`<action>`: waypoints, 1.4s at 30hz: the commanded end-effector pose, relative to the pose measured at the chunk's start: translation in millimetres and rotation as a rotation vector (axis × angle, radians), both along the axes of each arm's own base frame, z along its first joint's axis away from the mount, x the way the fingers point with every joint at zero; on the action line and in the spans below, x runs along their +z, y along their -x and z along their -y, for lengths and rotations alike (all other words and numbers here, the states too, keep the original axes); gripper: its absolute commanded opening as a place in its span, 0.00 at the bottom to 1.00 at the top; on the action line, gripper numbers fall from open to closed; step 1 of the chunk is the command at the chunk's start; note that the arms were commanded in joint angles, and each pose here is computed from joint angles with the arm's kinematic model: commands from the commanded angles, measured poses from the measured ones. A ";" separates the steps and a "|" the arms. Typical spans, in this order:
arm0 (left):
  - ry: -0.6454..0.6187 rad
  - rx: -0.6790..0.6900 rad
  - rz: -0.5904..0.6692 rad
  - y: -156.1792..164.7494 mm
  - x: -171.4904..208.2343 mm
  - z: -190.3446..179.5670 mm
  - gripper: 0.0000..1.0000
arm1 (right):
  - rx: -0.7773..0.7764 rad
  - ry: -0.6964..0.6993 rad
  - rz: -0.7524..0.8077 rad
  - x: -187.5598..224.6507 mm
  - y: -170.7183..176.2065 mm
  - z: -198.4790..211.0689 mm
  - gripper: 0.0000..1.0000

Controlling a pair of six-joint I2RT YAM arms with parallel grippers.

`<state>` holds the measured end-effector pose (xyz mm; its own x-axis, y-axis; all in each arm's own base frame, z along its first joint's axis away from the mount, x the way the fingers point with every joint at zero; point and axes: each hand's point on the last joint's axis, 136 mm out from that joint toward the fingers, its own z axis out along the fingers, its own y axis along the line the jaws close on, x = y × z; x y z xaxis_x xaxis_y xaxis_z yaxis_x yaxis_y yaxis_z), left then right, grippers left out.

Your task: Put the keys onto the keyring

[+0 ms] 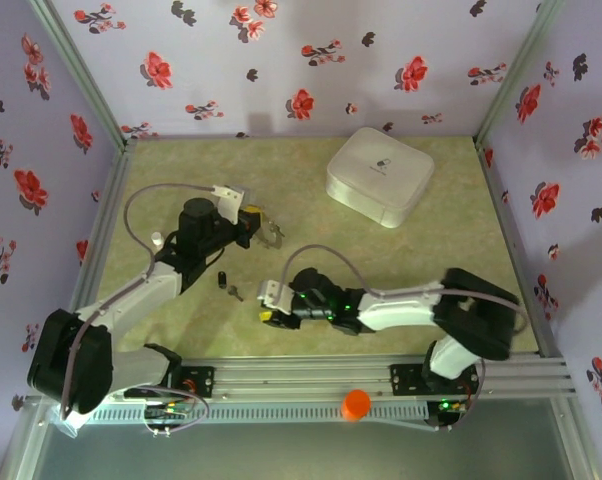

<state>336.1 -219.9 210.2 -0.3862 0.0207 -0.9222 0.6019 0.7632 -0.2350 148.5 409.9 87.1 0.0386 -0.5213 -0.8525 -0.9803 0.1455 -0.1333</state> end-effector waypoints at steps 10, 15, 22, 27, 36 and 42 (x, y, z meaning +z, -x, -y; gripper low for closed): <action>0.082 0.012 0.098 -7.0 27.3 -9.1 0.00 | -0.099 -0.065 0.098 -22.1 -53.7 -88.2 0.49; 0.079 0.004 0.104 -6.8 28.2 -8.1 0.00 | -0.079 -0.038 0.102 -37.1 -59.3 -105.8 0.50; 0.082 -0.004 0.109 -6.0 29.6 -6.8 0.00 | -0.054 -0.024 0.093 -47.7 -61.3 -113.7 0.35; 0.081 -0.004 0.111 -6.2 29.6 -7.0 0.00 | -0.021 -0.008 0.085 -50.7 -55.8 -113.0 0.15; 0.073 -0.008 0.121 -5.2 30.3 -7.5 0.00 | 0.015 -0.012 0.093 -28.6 -44.9 -100.3 0.00; 0.066 -0.019 0.136 -2.3 32.7 -6.8 0.00 | 0.056 -0.032 0.035 0.8 -19.1 -68.7 0.00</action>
<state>343.0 -212.0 223.2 -0.3393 -0.0288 -0.9402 0.6065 0.7574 -0.2421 181.8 489.9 64.4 0.1055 -0.5171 -0.8494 -0.9723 0.1254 -0.1971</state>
